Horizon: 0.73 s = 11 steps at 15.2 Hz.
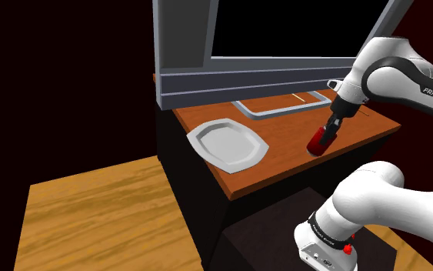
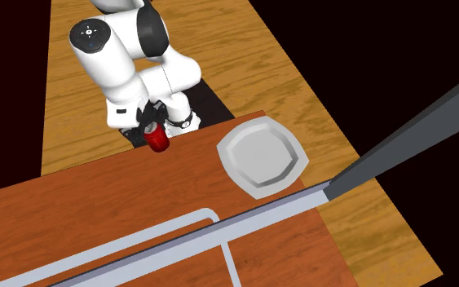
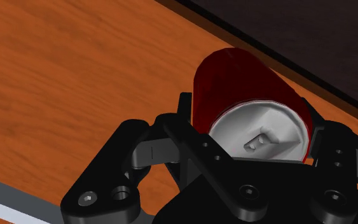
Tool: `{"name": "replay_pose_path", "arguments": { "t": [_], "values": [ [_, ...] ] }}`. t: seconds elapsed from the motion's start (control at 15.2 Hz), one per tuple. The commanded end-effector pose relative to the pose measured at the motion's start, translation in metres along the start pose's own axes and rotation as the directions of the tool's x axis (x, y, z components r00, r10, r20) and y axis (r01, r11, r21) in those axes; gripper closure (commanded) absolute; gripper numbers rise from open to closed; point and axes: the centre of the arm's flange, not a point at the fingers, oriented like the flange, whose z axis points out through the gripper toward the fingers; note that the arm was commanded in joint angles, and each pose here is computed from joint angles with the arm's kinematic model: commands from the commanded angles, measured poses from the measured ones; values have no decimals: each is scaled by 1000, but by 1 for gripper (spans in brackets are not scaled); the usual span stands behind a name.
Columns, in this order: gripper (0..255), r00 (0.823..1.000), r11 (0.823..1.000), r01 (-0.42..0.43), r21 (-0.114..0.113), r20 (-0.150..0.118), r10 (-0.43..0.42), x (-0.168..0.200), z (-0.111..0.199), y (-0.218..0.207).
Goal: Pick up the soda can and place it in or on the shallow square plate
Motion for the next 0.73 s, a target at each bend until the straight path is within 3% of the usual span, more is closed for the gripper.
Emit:
{"name": "replay_pose_path", "arguments": {
  "t": [0.0, 0.66],
  "values": [
    [255, 1000, 1000, 0, 0, 0, 0, 0, -8, 0],
    [255, 1000, 1000, 0, 0, 0, 0, 1, -61, 0]
  ]
}}
